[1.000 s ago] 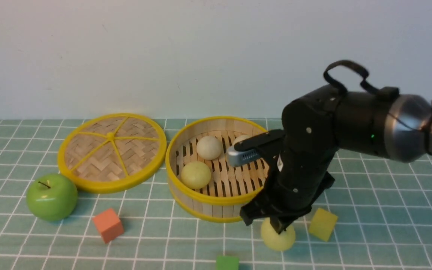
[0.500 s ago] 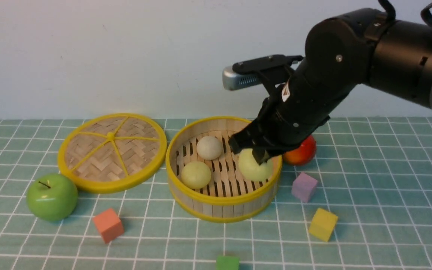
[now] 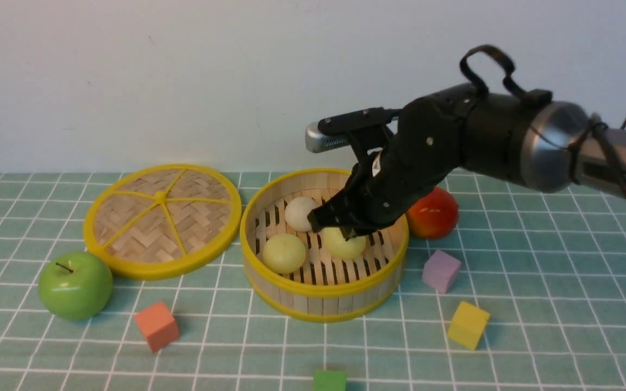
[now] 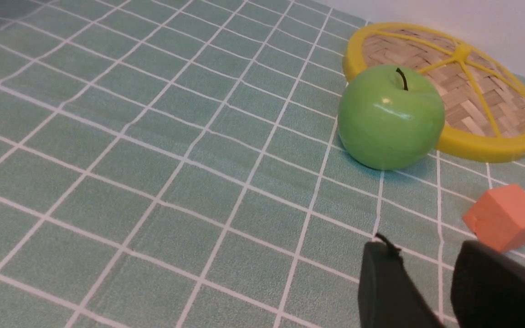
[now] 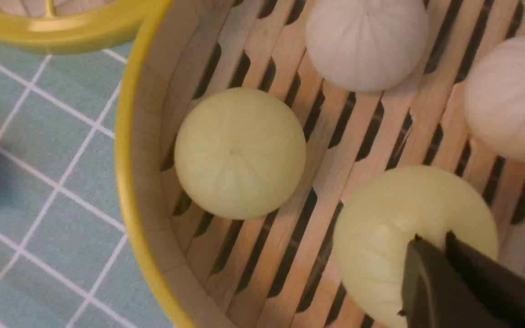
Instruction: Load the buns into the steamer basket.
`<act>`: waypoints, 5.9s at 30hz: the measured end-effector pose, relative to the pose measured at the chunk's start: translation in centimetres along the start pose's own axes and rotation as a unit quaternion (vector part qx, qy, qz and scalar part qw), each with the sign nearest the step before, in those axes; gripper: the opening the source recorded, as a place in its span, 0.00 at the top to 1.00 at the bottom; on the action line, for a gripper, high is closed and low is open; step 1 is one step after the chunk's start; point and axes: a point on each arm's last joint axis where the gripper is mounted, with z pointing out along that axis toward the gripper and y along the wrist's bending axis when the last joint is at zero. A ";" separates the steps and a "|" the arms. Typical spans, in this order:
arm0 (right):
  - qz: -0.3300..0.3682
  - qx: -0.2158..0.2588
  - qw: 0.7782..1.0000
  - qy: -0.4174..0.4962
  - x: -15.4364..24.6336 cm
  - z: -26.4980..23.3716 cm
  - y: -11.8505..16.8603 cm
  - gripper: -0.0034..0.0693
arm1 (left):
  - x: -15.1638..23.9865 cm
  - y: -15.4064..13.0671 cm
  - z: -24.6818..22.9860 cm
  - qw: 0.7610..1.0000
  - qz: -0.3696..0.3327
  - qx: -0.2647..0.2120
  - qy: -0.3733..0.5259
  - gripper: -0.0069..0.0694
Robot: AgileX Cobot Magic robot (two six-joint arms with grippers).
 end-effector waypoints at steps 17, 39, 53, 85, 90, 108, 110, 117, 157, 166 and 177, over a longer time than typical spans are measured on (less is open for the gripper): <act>0.012 0.008 1.000 0.012 0.2 -0.4 -0.1 0.48 | 0.0 0.0 0.0 1.000 0.000 0.000 0.000 0.60; 0.001 0.026 0.999 -0.035 6.6 -24.8 -0.2 0.98 | 0.0 0.0 0.0 1.000 0.000 0.000 0.000 0.60; 0.011 0.033 0.998 0.050 15.8 -25.1 -1.8 0.98 | 0.0 0.0 0.0 1.000 0.000 0.000 0.000 0.60; 0.087 0.250 0.903 -0.340 34.5 -20.8 -9.2 0.95 | 0.0 0.0 0.0 1.000 0.000 0.000 0.001 0.60; 0.082 0.264 0.898 -0.343 35.7 -18.6 -9.8 0.94 | 0.0 0.0 0.0 1.000 0.000 -0.001 0.002 0.60; 0.088 0.258 0.896 -0.350 35.6 -18.6 -9.8 0.91 | 0.1 0.0 0.0 1.000 0.000 -0.002 0.004 0.60; 0.089 0.258 0.896 -0.350 35.6 -18.6 -9.8 0.91 | 0.1 0.0 0.0 1.000 0.000 -0.002 0.004 0.60; 0.089 0.258 0.896 -0.350 35.6 -18.6 -9.8 0.90 | 0.1 0.0 0.0 1.000 0.000 -0.002 0.004 0.60; 0.090 0.259 0.896 -0.350 35.6 -18.6 -9.8 0.82 | 0.1 0.0 0.0 1.000 0.000 -0.002 0.004 0.60; 0.091 0.259 0.896 -0.350 35.6 -18.6 -9.8 0.80 | 0.1 0.0 0.0 1.000 0.000 -0.002 0.004 0.60; 0.091 0.259 0.896 -0.350 35.6 -18.6 -9.8 0.77 | 0.1 0.0 0.0 1.000 0.000 -0.002 0.004 0.60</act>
